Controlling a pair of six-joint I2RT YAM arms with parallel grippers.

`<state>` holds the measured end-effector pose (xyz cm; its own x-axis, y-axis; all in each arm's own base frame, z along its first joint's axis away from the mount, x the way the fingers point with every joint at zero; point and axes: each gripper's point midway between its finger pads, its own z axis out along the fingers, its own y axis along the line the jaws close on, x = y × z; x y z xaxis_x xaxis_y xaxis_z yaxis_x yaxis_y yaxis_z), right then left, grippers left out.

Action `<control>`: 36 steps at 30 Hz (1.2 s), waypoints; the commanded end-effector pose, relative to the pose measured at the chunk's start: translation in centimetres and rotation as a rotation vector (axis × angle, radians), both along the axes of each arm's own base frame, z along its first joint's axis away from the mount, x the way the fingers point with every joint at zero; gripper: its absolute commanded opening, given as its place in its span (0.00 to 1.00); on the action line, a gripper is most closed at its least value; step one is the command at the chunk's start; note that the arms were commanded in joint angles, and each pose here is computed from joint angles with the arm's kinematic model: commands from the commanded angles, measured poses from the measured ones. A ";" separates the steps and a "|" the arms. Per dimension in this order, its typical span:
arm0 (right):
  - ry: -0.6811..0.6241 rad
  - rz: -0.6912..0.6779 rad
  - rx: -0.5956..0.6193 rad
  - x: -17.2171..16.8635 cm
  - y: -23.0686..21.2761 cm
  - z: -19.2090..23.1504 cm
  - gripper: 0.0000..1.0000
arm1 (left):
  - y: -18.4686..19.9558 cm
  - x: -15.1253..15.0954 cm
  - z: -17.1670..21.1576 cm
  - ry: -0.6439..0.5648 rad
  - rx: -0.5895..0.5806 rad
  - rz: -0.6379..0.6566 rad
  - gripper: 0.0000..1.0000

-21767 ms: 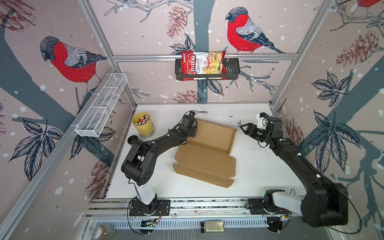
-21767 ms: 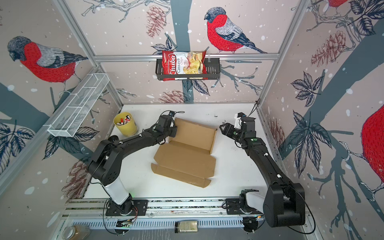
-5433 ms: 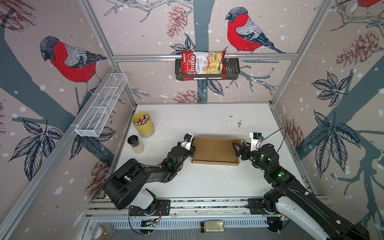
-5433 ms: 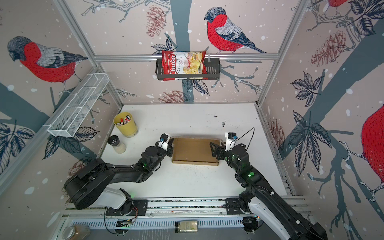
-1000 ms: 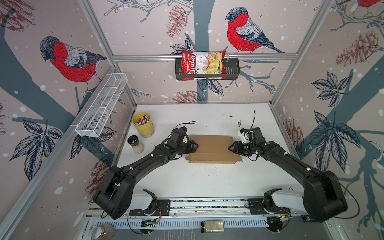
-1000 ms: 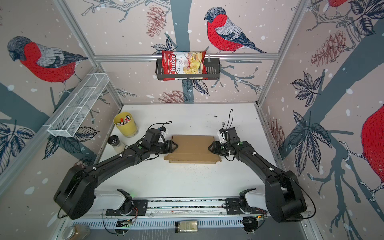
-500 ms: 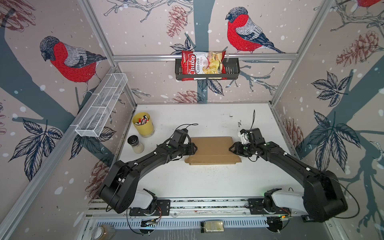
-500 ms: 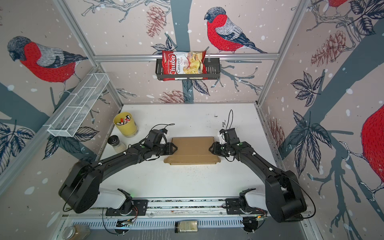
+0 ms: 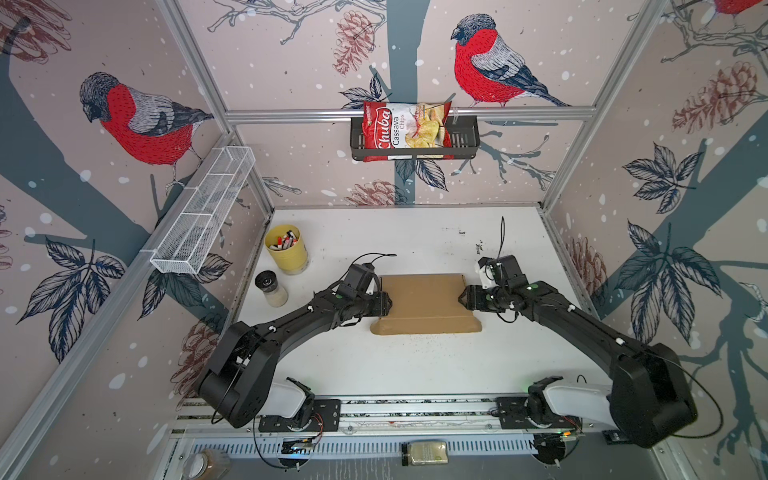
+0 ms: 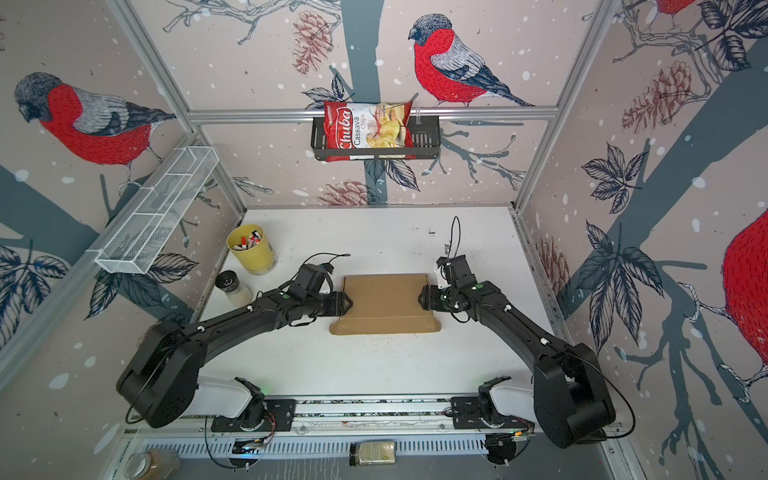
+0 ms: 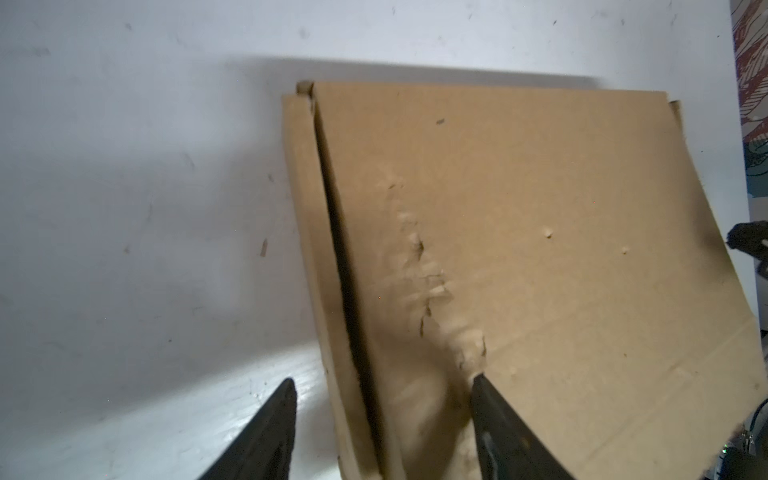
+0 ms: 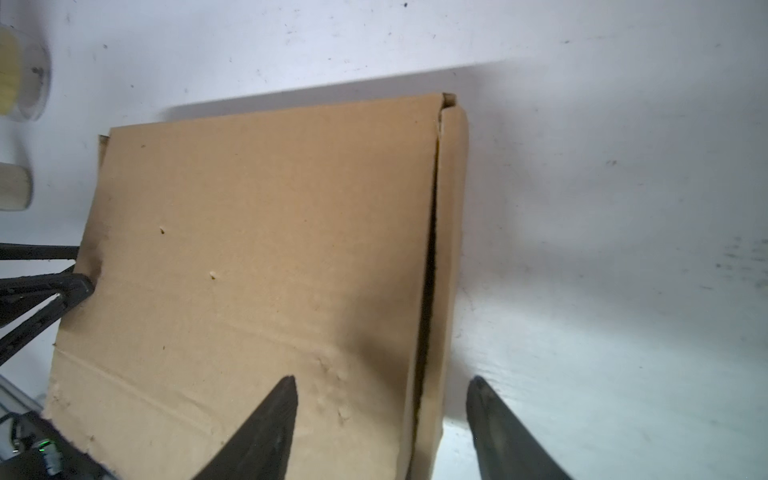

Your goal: Fold the paper box

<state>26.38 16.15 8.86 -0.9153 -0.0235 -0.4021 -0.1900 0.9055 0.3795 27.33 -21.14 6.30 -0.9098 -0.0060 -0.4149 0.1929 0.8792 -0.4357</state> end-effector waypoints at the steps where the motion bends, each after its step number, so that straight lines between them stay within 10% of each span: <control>1: 0.043 0.029 -0.004 -1.1 -0.1 -1.3 0.66 | -0.3 -0.3 -0.8 0.016 -0.028 -0.003 0.64; 8: 0.061 0.003 0.068 -0.7 -0.3 -2.6 0.57 | -0.3 0.0 -0.5 -0.002 -0.051 -0.001 0.60; 24: -0.140 -0.058 0.342 2.5 -0.3 2.1 0.80 | -0.4 5.7 3.0 -0.242 -0.201 0.078 0.86; 36: -0.099 -0.050 0.398 1.8 -0.2 0.5 0.88 | 0.9 4.9 -3.0 -0.063 -0.363 0.087 0.62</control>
<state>28.23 15.47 8.74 -0.8756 0.1910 -0.4436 -0.1724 0.7343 0.6566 32.95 -20.87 4.11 -0.8542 -0.2105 -0.4755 0.1959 0.7168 -0.6692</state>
